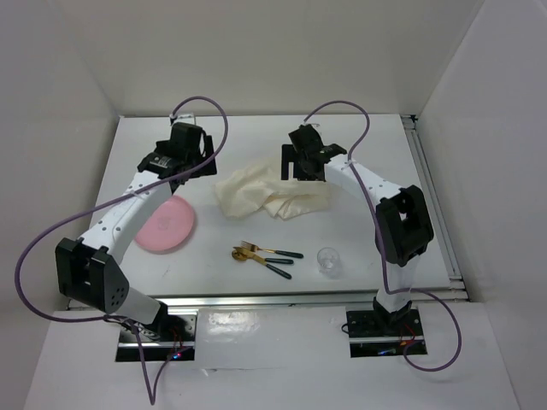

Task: Set the dinner table for one person

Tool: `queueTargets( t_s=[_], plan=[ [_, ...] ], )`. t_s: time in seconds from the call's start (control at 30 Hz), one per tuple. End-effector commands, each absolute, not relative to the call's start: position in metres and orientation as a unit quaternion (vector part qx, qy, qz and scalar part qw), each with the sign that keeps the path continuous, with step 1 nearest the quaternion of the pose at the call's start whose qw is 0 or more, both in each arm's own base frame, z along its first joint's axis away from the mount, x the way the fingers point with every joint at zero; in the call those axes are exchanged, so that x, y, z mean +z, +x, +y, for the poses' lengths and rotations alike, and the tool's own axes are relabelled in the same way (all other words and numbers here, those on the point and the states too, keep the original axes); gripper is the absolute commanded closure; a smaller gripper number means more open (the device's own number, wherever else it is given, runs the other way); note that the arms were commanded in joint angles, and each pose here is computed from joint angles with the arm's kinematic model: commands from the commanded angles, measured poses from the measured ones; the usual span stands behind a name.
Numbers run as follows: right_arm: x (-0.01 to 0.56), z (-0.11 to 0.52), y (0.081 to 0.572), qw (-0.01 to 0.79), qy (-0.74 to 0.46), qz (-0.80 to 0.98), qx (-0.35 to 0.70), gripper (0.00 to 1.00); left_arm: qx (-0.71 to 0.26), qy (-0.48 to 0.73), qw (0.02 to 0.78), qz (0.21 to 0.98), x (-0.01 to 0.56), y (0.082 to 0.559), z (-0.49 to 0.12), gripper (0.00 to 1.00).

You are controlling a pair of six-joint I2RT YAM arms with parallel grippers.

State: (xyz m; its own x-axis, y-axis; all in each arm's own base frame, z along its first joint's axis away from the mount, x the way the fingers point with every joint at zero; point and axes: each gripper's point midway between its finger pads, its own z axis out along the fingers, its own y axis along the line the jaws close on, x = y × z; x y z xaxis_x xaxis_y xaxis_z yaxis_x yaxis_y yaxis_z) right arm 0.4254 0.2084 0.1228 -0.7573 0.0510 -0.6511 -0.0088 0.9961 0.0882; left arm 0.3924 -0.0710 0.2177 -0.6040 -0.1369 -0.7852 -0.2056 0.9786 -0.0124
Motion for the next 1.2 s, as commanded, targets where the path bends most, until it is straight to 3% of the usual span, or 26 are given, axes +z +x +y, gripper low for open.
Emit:
queueTargets(
  t_s=[0.0,0.23,0.4,0.97,1.17],
  plan=[
    [0.136,0.212,0.424,0.357,0.017,0.932,0.053,0.0,0.028,-0.102,0.437,0.893,0.226,0.393,-0.076,0.0],
    [0.15,0.217,0.42,0.362,0.006,0.929,0.076,0.0,0.045,-0.111,0.445,0.887,0.236,0.394,-0.068,0.0],
    [0.159,0.251,0.411,0.385,-0.063,0.914,0.107,0.0,0.05,-0.123,0.441,0.888,0.238,0.389,-0.064,0.09],
    [0.15,0.297,0.404,0.37,-0.109,0.911,0.143,0.0,0.035,-0.14,0.426,0.893,0.231,0.39,-0.056,0.08],
    [0.14,0.345,0.387,0.379,-0.196,0.897,0.114,0.0,0.02,-0.21,0.361,0.908,0.199,0.387,-0.03,0.1]
  ],
)
